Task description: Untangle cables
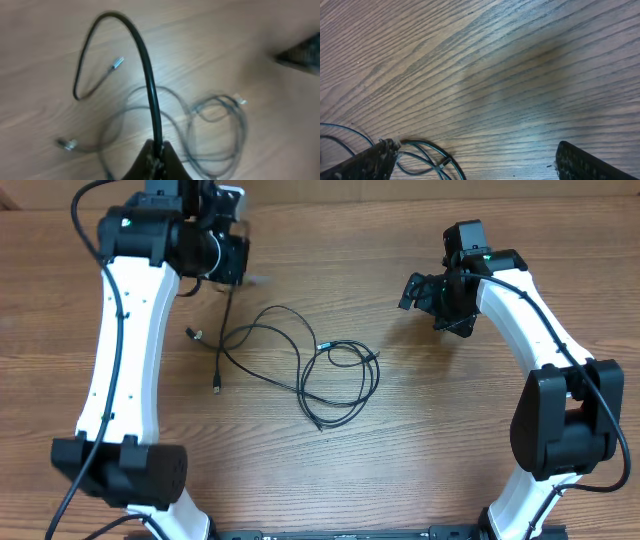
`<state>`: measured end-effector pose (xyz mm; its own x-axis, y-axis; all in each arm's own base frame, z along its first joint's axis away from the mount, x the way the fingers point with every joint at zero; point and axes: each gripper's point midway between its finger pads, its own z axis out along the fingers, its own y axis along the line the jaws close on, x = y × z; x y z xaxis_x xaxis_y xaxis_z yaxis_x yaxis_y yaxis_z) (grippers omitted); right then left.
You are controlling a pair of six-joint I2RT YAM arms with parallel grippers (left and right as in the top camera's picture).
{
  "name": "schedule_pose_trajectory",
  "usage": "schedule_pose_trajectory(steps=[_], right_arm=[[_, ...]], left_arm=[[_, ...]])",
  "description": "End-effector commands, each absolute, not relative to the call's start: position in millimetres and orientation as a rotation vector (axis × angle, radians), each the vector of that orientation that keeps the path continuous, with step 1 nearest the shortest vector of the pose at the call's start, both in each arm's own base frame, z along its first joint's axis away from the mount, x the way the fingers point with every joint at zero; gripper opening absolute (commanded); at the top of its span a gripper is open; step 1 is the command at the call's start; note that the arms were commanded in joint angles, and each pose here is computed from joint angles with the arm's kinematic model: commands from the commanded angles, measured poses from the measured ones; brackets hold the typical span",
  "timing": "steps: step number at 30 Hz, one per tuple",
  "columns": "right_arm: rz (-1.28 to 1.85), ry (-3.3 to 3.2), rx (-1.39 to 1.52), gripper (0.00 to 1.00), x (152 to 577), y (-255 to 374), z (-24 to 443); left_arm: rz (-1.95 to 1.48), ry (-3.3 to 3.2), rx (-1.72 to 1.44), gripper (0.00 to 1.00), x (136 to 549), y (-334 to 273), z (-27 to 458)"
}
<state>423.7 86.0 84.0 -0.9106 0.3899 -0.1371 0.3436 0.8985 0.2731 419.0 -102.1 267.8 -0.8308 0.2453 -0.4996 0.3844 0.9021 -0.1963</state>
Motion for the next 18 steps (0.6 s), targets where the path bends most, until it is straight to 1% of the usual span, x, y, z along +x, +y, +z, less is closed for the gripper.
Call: schedule_pose_trajectory(steps=[1, 3, 11, 15, 18], right_arm=[[0.365, 2.872, 0.556, 1.0, 424, 87, 85], [0.365, 2.872, 0.556, 1.0, 424, 87, 85], [0.365, 2.872, 0.556, 1.0, 424, 87, 85], [0.364, 2.872, 0.556, 1.0, 424, 87, 85], [0.365, 2.872, 0.556, 1.0, 424, 87, 85]], left_arm=[[-0.747, 2.452, 0.905, 0.04, 372, -159, 278], [-0.805, 2.516, 0.995, 0.04, 349, -167, 261], [-0.913, 2.735, 1.099, 0.04, 300, -183, 189], [-0.938, 2.784, 1.138, 0.19, 285, -192, 159], [-0.924, 2.889, 1.096, 0.25, 271, -189, 145]])
